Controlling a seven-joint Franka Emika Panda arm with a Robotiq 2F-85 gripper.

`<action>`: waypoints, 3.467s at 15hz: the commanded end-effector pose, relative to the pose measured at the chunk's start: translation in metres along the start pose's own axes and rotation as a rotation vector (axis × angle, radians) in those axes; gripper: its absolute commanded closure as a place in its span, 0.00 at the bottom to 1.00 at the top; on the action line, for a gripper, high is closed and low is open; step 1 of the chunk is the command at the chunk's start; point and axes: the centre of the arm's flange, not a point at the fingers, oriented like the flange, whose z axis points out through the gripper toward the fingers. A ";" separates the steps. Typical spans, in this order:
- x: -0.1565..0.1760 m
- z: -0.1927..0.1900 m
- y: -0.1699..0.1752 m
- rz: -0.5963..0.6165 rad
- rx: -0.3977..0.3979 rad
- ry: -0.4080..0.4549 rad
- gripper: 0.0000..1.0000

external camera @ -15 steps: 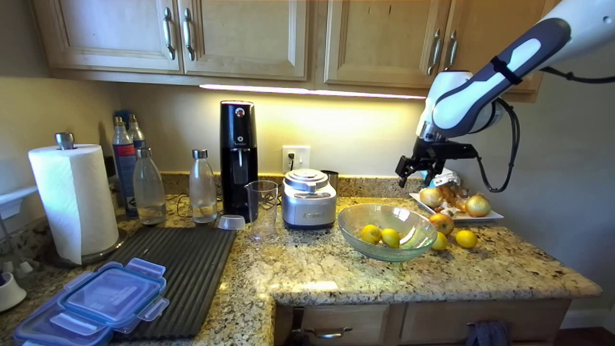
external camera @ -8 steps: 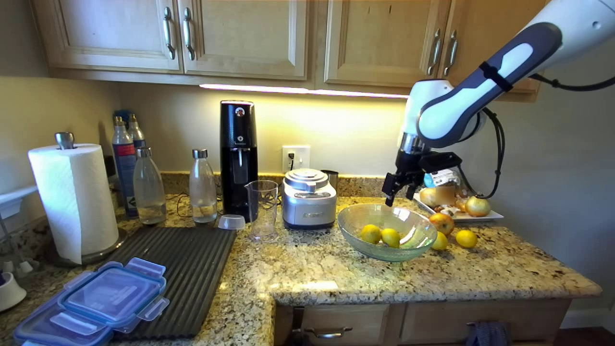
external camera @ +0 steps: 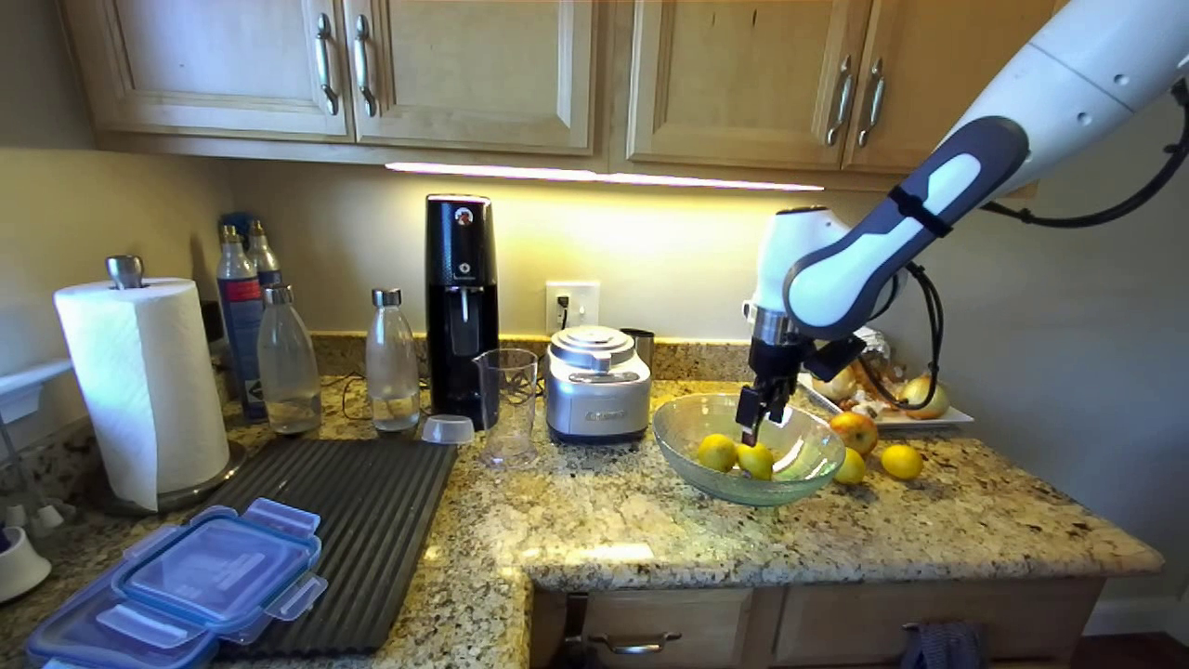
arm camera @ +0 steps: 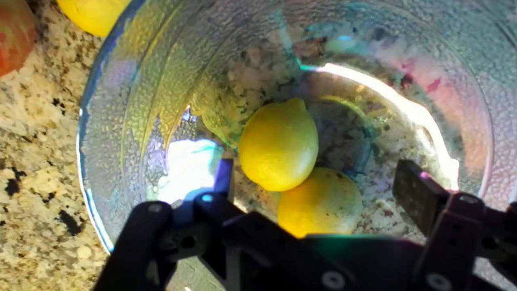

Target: Remove the lemons from the bowl

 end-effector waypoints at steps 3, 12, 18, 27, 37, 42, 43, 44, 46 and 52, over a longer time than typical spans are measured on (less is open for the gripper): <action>0.014 0.039 0.007 -0.123 0.000 -0.012 0.00; 0.021 0.074 0.027 -0.215 0.004 -0.002 0.08; 0.019 0.055 0.016 -0.217 0.002 0.023 0.61; 0.013 -0.029 0.016 -0.144 -0.066 0.035 0.66; -0.021 -0.114 0.098 0.211 -0.159 0.019 0.66; -0.062 -0.109 0.138 0.410 -0.195 -0.030 0.66; -0.072 -0.103 0.143 0.451 -0.200 -0.039 0.66; -0.082 -0.097 0.148 0.492 -0.204 -0.053 0.66; -0.099 -0.083 0.156 0.560 -0.200 -0.075 0.66; -0.142 -0.034 0.164 0.722 -0.144 -0.145 0.66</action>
